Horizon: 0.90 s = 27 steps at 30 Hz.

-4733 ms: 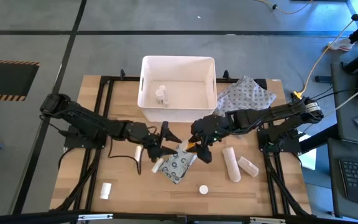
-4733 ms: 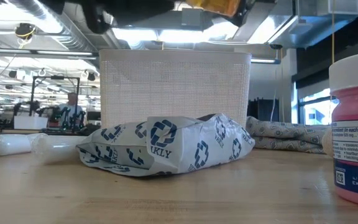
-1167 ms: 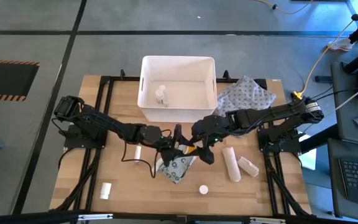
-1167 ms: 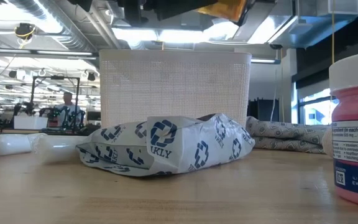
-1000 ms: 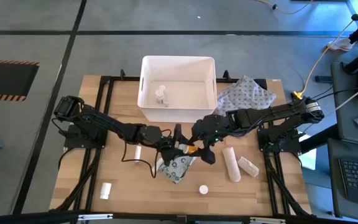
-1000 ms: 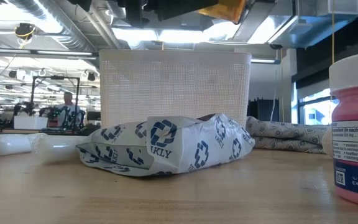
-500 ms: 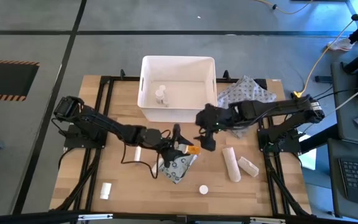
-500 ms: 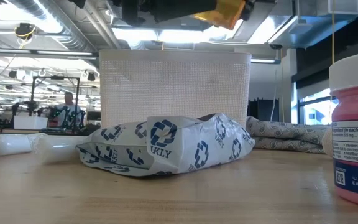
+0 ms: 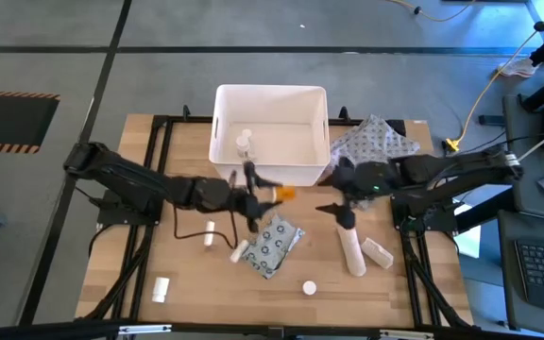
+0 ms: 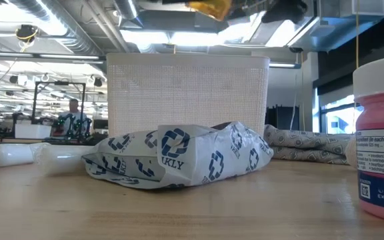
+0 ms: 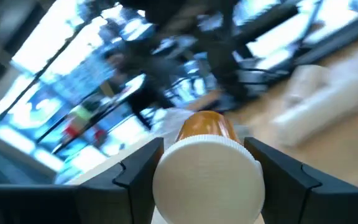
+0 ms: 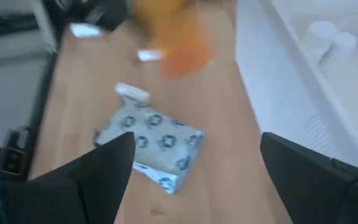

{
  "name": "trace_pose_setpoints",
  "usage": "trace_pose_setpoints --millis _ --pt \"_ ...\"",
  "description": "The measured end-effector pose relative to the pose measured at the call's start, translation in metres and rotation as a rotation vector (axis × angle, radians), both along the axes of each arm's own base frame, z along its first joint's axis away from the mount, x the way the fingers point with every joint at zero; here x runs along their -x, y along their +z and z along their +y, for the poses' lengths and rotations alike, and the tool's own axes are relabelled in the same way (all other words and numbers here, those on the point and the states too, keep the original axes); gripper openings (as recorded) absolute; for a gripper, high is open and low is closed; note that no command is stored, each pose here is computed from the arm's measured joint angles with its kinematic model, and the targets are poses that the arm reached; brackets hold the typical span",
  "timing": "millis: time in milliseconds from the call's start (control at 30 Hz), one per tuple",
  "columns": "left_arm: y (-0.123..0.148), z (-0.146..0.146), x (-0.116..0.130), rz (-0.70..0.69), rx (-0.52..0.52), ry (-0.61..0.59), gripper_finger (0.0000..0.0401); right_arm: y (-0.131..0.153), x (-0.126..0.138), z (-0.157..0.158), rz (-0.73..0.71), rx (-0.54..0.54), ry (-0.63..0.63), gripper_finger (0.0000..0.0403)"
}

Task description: Pick & place medical supplies in basket/bin

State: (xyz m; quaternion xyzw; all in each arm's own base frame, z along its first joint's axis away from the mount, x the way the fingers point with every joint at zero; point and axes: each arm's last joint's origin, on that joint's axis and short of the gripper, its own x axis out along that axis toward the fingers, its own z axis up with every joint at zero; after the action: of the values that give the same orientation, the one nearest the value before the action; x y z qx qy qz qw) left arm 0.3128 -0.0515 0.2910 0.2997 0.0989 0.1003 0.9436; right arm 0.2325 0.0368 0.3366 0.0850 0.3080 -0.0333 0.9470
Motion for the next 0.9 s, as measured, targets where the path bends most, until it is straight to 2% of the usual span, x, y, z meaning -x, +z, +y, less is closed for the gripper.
trace_pose_setpoints --millis 133,233,400,533,700,800,900 --pt "0.029 0.021 0.01 -0.072 0.063 0.166 0.021 -0.022 0.026 0.005 -0.069 -0.036 0.03 0.0347" --pt "0.051 0.038 0.013 -0.072 0.097 0.235 0.021 -0.038 0.043 0.007 -0.105 -0.051 0.049 0.0347" --pt "0.08 0.072 0.012 -0.014 0.221 0.279 0.021 -0.065 0.062 0.007 -0.162 -0.085 0.024 0.0347" --pt "0.093 0.101 0.011 0.041 0.34 0.298 0.021 -0.086 0.071 0.006 -0.174 -0.126 0.012 0.0347" --pt "0.091 0.14 0.006 0.118 0.494 0.351 0.021 -0.11 0.077 0.005 -0.142 -0.112 0.013 0.0347" --pt "0.077 0.163 -0.002 0.18 0.568 0.394 0.021 -0.116 0.077 0.004 -0.136 -0.075 0.012 0.0347" --pt "0.06 0.185 -0.01 0.226 0.598 0.448 0.021 -0.117 0.076 0.003 -0.163 -0.038 0.01 0.0347"
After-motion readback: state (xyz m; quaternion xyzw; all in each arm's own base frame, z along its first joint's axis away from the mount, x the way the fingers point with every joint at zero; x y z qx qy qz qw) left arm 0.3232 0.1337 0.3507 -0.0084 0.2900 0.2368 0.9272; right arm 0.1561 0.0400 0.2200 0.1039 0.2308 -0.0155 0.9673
